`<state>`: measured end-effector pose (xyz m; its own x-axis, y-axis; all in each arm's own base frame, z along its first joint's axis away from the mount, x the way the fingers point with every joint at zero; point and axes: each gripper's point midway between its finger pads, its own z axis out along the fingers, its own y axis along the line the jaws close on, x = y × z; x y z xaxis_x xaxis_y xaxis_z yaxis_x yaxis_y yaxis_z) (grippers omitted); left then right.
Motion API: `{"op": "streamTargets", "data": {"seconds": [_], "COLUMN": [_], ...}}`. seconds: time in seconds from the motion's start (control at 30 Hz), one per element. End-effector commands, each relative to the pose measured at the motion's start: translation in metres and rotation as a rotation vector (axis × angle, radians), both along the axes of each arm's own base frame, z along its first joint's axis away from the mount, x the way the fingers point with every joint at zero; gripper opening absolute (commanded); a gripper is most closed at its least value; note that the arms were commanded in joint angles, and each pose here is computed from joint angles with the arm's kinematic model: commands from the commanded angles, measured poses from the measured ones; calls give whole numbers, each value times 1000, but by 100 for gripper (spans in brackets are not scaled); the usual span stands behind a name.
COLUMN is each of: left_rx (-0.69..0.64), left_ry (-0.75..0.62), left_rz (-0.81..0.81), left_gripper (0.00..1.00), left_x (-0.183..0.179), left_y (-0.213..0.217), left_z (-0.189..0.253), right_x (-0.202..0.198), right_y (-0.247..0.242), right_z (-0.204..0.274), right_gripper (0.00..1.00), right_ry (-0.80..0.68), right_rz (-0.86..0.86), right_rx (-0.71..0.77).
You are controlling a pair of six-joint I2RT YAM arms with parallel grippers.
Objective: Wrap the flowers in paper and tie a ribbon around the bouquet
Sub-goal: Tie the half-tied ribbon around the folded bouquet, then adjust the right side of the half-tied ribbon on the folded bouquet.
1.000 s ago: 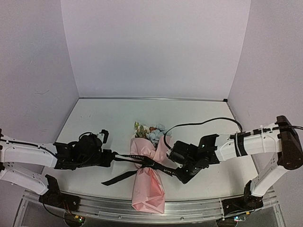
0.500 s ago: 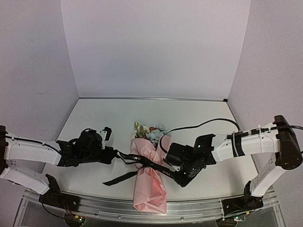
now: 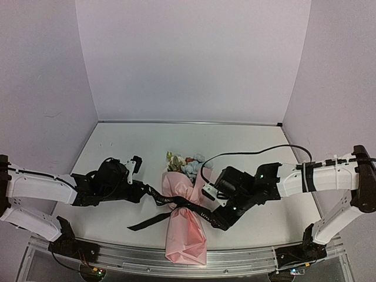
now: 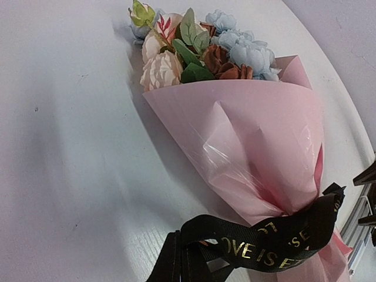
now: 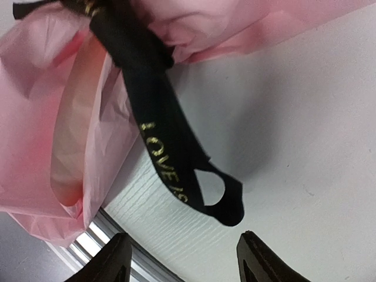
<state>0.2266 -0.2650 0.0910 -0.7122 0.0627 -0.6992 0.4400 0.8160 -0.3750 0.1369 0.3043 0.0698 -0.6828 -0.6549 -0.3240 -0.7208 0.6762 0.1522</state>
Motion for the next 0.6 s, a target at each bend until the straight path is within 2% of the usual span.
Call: {"op": "streamTargets", "data": {"seconds": [0.0, 0.07, 0.1, 0.3, 0.57], "left_rx": [-51, -49, -49, -52, -52], "left_ry": [-52, -51, -51, -53, -47], "left_rz": [-19, -23, -24, -28, -31], "left_gripper": [0, 0, 0, 0, 0], "left_x": [10, 11, 11, 11, 10], "left_y": [-15, -16, -16, -17, -18], "left_z": [26, 26, 27, 30, 30], "right_x": [20, 22, 23, 32, 44], "right_y": [27, 36, 40, 52, 52], "right_z": [23, 25, 26, 23, 20], "right_gripper": [51, 40, 39, 39, 37], "right_ry": [-2, 38, 43, 34, 51], "right_rz": [6, 16, 24, 47, -9], "right_rx": [177, 208, 214, 207, 205]}}
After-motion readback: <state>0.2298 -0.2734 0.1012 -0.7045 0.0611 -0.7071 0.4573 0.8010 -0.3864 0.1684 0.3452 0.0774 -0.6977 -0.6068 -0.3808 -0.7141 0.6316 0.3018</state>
